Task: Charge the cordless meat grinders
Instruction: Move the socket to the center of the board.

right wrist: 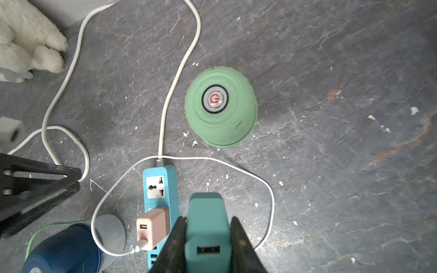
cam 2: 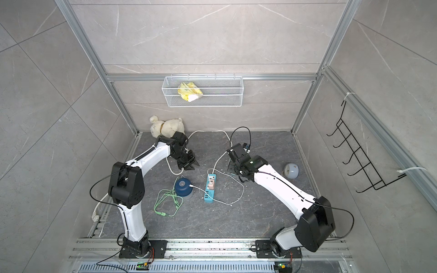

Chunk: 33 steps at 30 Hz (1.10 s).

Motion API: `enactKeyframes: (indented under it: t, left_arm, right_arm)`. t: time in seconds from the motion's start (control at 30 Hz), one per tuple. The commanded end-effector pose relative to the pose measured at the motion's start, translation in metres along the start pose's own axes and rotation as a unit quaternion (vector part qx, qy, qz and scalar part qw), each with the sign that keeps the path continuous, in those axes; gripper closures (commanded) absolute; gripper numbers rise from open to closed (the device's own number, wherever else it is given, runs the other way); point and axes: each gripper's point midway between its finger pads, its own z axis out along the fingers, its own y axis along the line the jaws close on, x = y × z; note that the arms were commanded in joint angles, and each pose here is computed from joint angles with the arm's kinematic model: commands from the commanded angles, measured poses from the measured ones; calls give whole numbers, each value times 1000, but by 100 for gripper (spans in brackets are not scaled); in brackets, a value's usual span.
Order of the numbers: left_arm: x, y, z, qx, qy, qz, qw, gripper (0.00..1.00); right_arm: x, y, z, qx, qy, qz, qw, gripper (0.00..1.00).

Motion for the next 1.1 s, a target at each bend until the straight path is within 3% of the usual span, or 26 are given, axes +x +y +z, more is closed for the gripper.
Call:
enactKeyframes:
  t: [0.0,0.33,0.83,0.97,1.07]
  left_arm:
    - [8,17,16,-59,29,20,998,73]
    - [15,-8,60,-47,74,95,992,81]
    - [65,-73,98,36,116,217,969,78]
    - [75,-66,109,22,128,228,965,77]
    - [71,-58,103,0,102,231,967,77]
  right_arm:
    - [1,-17,-6,20,-3,-6,1000,100]
    - [0,-35,-17,24,-11,14,1000,100]
    - [14,-54,-25,31,6,12,999,100]
    - [23,-50,-16,21,25,4,999,100]
    - [25,-43,-6,19,38,-14,999,100]
